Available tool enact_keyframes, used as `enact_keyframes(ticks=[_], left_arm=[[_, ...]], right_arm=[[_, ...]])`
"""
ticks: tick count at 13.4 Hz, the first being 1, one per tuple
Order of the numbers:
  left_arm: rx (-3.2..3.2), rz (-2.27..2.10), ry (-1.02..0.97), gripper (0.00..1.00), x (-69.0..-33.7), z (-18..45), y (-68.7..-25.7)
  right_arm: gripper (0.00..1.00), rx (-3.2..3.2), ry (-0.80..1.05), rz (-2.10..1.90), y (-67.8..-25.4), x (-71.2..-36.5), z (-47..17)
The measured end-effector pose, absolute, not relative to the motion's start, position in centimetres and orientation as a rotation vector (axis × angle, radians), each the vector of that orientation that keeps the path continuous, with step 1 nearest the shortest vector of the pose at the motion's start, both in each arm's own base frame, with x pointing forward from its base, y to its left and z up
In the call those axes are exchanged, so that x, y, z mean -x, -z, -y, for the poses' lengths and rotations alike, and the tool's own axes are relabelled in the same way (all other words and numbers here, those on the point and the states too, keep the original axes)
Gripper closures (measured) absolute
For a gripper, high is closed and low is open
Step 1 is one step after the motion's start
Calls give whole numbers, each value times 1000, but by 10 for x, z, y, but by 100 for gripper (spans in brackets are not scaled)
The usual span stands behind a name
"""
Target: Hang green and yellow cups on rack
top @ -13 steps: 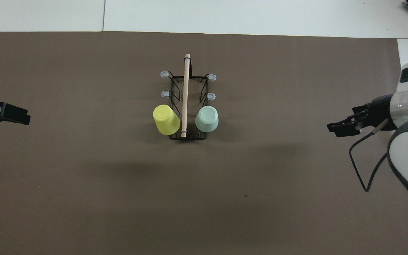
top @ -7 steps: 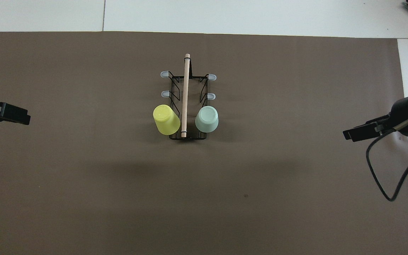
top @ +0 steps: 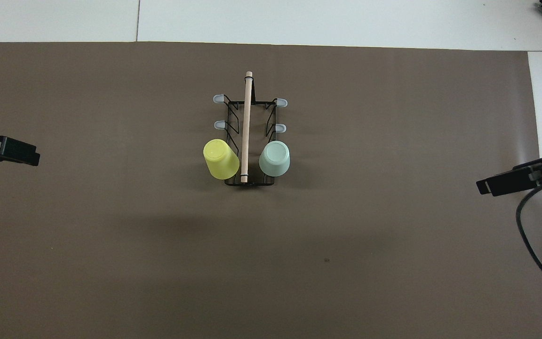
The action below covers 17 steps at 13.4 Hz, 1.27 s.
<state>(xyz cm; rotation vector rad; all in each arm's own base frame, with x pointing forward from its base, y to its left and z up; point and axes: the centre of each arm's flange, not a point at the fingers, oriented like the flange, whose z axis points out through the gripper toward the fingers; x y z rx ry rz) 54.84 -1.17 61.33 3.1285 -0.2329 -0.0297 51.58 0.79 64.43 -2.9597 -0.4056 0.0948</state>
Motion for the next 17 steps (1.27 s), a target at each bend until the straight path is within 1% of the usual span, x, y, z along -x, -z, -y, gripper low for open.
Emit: enact_keyframes(ticks=[4,13,17], left_arm=[[-3129,231,29,0,-548,11,-613],[-3129,232,30,0,-548,11,-613],[-3129,232,30,0,-548,11,-613]], right_arm=[[0,2973,-73,384,-664,-504,-4],[0,3005,-50,322,-670,-501,30],[0,3019,-57,325,-669,-502,30]])
